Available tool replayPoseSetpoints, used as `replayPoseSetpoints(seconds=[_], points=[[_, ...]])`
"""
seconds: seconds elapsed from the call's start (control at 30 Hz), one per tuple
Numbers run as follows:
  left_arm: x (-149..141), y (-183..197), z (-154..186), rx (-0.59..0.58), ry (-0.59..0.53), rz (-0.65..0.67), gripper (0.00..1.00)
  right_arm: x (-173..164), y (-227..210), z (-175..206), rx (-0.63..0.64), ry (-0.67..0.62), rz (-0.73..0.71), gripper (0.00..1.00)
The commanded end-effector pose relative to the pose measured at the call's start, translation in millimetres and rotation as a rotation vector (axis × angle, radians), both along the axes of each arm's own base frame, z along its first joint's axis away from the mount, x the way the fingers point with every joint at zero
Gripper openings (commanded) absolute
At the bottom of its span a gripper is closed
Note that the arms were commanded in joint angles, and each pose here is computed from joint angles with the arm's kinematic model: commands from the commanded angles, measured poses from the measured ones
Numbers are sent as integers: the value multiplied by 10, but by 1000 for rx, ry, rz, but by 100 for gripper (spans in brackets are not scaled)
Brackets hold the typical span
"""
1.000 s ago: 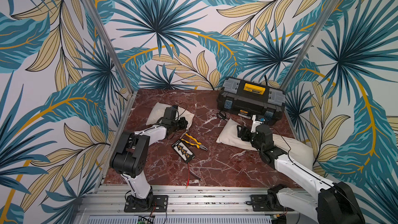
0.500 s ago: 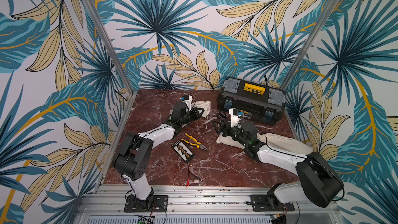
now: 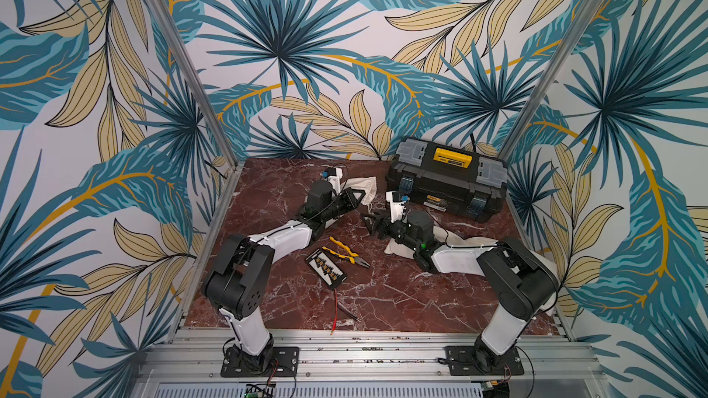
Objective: Close the soil bag
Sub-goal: Pick up the soil bag from the center of the board, then place the soil bag at the center of the board.
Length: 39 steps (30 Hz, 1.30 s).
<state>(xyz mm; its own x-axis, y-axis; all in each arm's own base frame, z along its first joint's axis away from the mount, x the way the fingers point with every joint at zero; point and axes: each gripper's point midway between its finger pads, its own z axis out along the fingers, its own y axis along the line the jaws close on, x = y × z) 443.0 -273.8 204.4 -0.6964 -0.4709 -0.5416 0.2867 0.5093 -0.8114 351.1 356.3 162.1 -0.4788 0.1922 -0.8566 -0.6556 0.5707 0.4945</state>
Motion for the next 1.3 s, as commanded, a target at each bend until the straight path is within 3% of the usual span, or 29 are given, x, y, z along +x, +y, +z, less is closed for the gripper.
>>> replayPoseSetpoints(seconds=[0.0, 0.1, 0.17, 0.3, 0.37, 0.63, 0.77, 0.93, 1.03, 1.13, 1.27], points=[[46, -80, 317, -57, -93, -24, 10, 69, 97, 60, 4, -66, 12, 73], [48, -78, 375, -69, -103, -20, 10, 183, 114, -19, -21, -77, -19, 64], [58, -72, 424, -75, -114, -16, 10, 235, 110, -80, -41, -83, -39, 53], [101, -13, 542, -75, -146, 19, 11, 304, -12, -28, -106, -148, -89, 12], [147, 53, 658, -73, -180, 53, 11, 369, -107, 120, -161, -190, -120, 0], [264, 240, 1636, -128, -410, 126, 15, 686, -537, 1753, -445, -517, -343, 0], [152, 169, 1761, -211, -457, 102, 18, 712, -632, 2192, -495, -599, -399, 0], [-126, -161, 1447, -266, -440, -21, 32, 669, -631, 2273, -512, -625, -382, 0], [-233, -110, 1216, -275, -460, -14, 41, 599, -628, 2137, -534, -604, -336, 0], [-301, -44, 1061, -213, -487, -13, 50, 476, -667, 1964, -567, -565, -287, 0], [-493, -153, 1152, -96, -602, -118, 57, 299, -845, 2046, -565, -544, -304, 0]])
